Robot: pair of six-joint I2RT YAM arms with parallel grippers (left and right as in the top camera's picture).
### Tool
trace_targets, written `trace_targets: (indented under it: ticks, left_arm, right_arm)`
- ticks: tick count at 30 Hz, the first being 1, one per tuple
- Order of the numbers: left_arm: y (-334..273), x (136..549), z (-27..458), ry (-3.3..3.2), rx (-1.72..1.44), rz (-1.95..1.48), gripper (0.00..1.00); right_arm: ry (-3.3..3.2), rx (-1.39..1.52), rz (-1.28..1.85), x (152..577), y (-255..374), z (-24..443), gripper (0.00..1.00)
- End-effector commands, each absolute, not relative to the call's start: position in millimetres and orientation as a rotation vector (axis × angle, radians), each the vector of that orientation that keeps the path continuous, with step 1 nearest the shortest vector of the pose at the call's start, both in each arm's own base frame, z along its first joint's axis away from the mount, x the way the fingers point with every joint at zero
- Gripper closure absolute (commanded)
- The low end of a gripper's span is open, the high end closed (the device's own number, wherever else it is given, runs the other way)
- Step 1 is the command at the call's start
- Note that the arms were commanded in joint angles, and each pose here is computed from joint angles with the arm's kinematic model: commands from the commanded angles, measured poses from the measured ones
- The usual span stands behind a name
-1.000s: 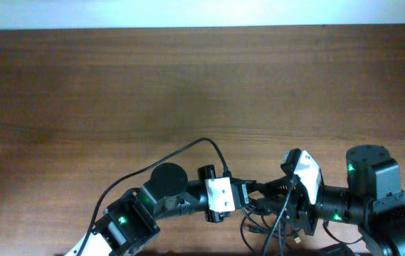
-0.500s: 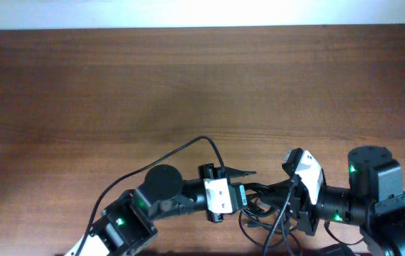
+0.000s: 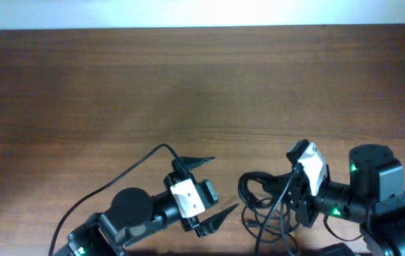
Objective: Untangle cables
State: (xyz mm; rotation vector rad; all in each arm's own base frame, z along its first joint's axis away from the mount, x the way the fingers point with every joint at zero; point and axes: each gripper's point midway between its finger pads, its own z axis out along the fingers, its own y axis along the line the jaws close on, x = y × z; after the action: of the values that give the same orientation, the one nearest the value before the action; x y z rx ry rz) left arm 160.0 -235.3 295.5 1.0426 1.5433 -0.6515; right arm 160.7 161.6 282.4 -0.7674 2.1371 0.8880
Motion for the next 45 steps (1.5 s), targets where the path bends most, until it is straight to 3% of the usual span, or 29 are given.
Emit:
trace_targets:
  ticks: [1, 10, 29, 45]
  left_arm:
    - [-218, 176, 288, 1.718, 0.843, -0.631, 0.01]
    - [-217, 175, 287, 1.796, 0.724, -0.733, 0.01]
    - [-200, 156, 365, 1.665, 0.529, -0.944, 0.01]
    - [-159, 239, 289, 1.953, 0.289, -0.394, 0.00]
  right_arm:
    - [2.125, -0.635, 0.929, 171, 164, 298, 0.96]
    - [1.976, -0.662, 1.089, 170, 181, 332, 0.96]
    - [1.825, -0.724, 1.044, 164, 180, 357, 0.96]
    - [1.834, -0.703, 1.014, 169, 178, 355, 0.96]
